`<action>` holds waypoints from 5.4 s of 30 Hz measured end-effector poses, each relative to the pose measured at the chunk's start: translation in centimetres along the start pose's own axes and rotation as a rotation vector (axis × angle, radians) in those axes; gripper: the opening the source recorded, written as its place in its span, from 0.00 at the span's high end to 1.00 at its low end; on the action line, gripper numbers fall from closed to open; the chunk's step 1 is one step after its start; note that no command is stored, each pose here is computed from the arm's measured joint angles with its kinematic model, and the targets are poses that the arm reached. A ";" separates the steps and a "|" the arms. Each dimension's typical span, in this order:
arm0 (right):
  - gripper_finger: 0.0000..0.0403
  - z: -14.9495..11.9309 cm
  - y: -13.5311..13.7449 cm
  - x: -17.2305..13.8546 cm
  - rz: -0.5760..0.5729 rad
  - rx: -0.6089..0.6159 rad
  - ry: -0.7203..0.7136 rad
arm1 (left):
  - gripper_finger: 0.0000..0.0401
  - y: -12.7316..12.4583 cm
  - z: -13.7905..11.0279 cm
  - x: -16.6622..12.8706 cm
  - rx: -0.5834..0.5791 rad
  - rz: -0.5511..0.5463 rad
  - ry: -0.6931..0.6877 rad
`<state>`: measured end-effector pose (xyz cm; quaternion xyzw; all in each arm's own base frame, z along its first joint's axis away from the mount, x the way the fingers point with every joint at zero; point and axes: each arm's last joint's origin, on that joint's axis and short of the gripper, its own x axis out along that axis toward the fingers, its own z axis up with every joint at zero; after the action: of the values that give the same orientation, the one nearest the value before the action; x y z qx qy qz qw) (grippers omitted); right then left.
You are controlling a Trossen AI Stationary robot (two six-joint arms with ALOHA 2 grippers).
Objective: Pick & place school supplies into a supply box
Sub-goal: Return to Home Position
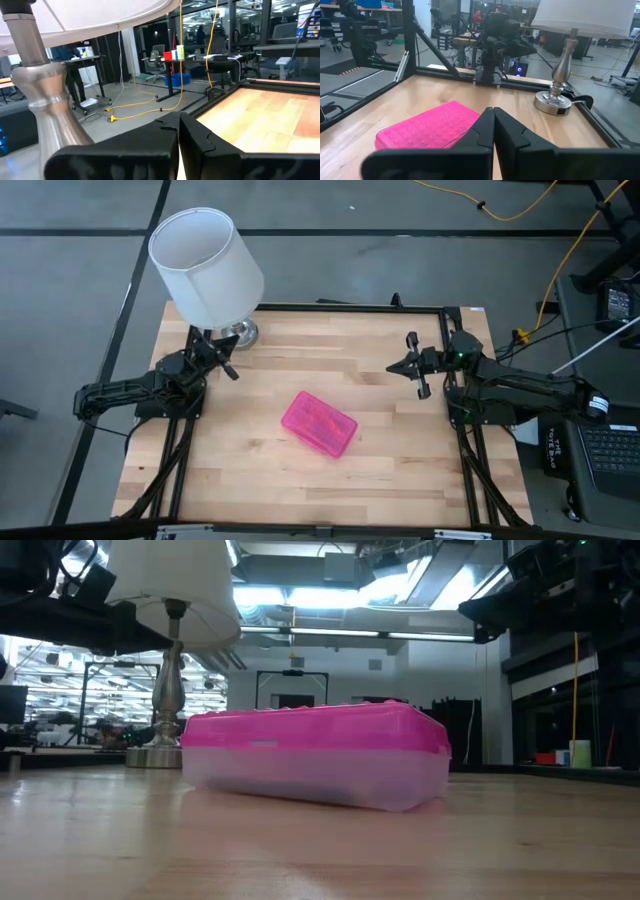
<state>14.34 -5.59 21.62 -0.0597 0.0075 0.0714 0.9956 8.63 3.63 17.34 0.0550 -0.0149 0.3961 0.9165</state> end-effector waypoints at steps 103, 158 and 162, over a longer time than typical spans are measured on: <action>0.98 -2.7 11.0 -4.2 0.476 0.181 -0.166 | 0.99 0.0 0.0 0.0 0.001 -0.002 0.001; 0.98 -2.7 11.0 -4.2 0.476 0.181 -0.166 | 0.99 0.0 0.0 0.0 0.001 -0.001 0.001; 0.98 -2.7 11.0 -4.2 0.476 0.181 -0.166 | 0.99 0.0 0.0 0.0 0.001 -0.002 0.001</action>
<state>8.62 4.28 17.78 0.0390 -0.0542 0.3072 0.9493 8.63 3.62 17.33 0.0551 -0.0143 0.3953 0.9168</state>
